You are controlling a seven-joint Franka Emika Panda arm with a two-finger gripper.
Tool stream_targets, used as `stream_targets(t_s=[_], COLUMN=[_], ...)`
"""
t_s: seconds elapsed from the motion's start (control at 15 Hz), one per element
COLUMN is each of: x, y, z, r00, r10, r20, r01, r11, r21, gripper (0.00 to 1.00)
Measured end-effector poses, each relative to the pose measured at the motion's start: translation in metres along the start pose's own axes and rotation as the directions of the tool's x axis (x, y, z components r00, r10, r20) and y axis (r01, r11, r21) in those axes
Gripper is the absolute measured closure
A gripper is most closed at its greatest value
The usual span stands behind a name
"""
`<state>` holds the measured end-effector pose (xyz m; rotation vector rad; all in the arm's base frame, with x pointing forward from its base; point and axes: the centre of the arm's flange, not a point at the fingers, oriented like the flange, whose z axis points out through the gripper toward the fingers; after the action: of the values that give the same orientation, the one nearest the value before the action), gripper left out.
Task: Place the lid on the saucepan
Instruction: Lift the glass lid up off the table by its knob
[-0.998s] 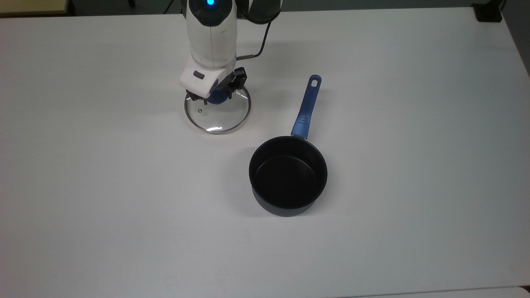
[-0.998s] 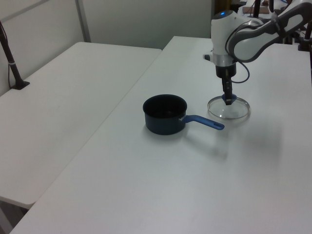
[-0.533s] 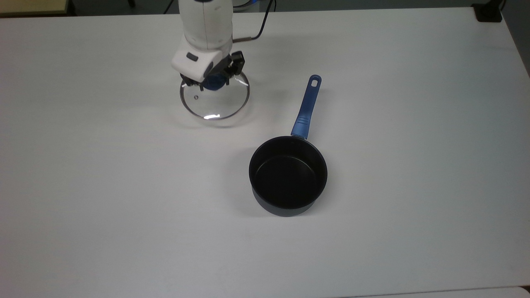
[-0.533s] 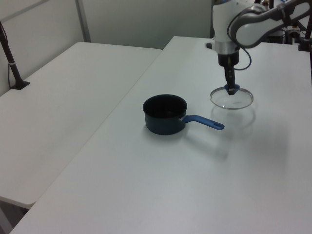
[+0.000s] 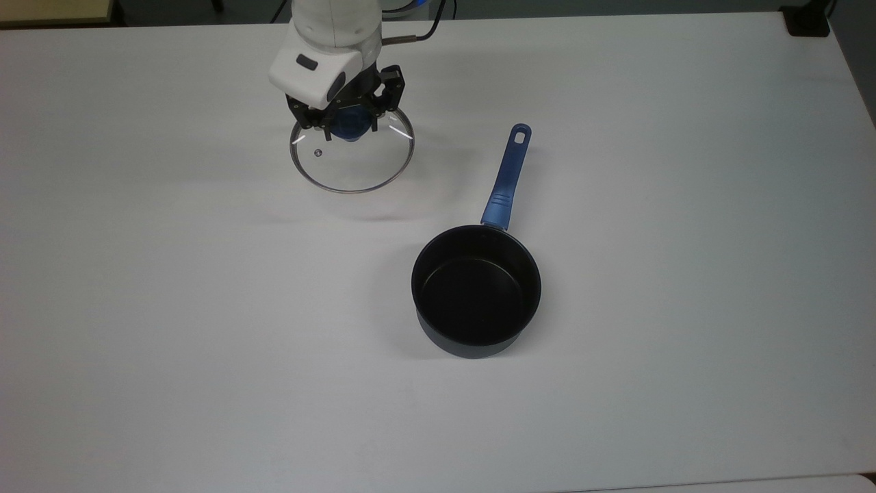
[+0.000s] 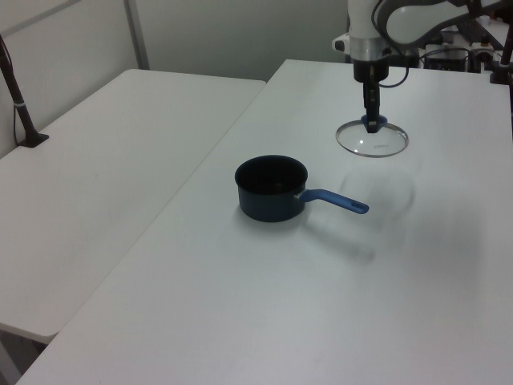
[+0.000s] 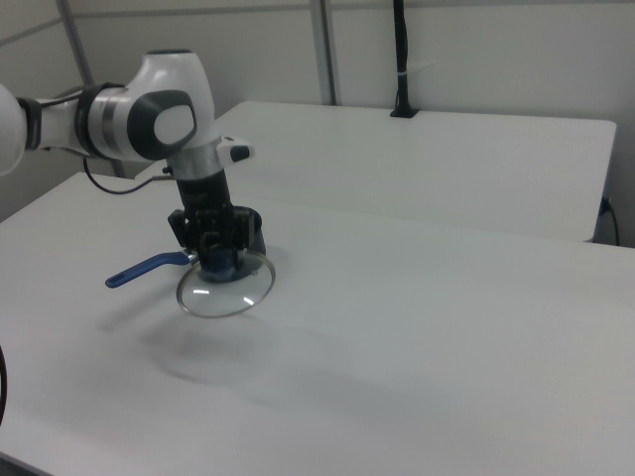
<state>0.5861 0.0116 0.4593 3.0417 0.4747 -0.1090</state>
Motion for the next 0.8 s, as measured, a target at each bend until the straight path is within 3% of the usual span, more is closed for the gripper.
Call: stream_targets(t_s=[0.47, 0.8], x=[0.043, 0.07], y=[-0.024, -0.041], z=[-0.041, -0.035], r00=[0.998, 0.996], r10=[0.024, 0.063], r20=[-0.058, -0.06], r01=[-0.023, -0.061], r11=[0.999, 0.998], r21=[0.025, 0.034], gripper=[0.39, 0.39])
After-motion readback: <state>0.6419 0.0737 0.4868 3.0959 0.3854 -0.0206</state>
